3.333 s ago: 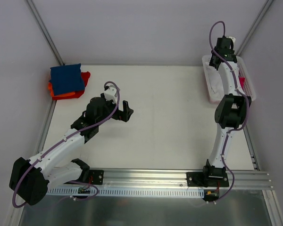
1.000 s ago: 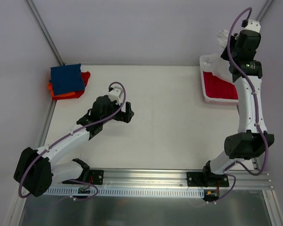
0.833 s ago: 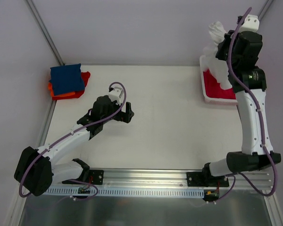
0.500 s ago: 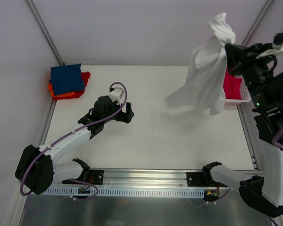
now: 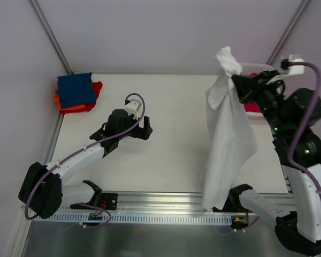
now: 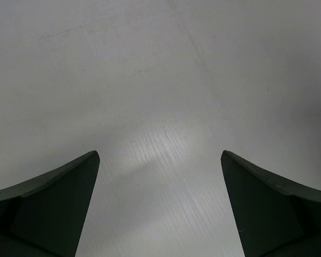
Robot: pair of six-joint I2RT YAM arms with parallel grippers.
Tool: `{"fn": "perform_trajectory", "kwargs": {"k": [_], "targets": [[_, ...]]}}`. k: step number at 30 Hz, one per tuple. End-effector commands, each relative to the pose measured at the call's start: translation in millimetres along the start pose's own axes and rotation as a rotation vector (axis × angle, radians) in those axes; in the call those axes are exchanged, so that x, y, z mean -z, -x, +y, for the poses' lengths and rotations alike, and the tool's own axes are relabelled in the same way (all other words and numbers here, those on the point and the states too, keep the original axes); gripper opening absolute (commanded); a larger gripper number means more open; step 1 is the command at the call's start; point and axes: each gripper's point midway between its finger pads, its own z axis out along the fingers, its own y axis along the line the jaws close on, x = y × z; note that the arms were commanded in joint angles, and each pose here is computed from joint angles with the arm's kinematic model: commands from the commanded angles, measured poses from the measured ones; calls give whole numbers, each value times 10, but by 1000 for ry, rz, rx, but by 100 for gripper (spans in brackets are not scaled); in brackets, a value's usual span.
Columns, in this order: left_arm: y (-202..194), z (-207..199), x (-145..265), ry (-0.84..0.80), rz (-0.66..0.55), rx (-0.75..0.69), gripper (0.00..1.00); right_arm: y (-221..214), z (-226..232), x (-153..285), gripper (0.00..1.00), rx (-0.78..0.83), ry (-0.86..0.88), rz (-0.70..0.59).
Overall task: Fold and stack the t-shirts
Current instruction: Move the tshirt to the center of the board
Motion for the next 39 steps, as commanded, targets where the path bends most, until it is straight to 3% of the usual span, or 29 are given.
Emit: {"fn": "perform_trajectory", "kwargs": {"k": [1, 4, 7, 9, 10, 12, 21, 30, 35, 39], "targets": [[234, -107, 71, -26, -63, 33, 99, -941, 10, -282, 0, -128, 50, 209], [218, -104, 88, -23, -65, 55, 99, -1492, -21, -375, 0, -191, 64, 319], [192, -110, 81, -23, -57, 79, 99, -2326, -150, -466, 4, -229, 38, 509], [170, -134, 70, -32, -48, 96, 99, -2734, -263, -485, 26, -227, 2, 617], [154, -137, 54, -32, -41, 116, 99, -2862, -309, -500, 47, -212, -9, 655], [126, -171, 38, -45, -29, 135, 99, -3102, -379, -532, 51, -204, -40, 737], [-362, -400, -284, -53, 111, 204, 99, -2963, -478, -617, 54, -131, -86, 691], [-1059, -1344, -353, -164, 277, 198, 98, -2966, -654, -639, 54, -67, -155, 698], [-1302, -1658, -184, -196, 318, 212, 84, -2726, -769, -684, 55, -69, -185, 646], [-1467, -1836, -37, -218, 343, 216, 79, -2501, -938, -707, 55, -85, -227, 592]]}}
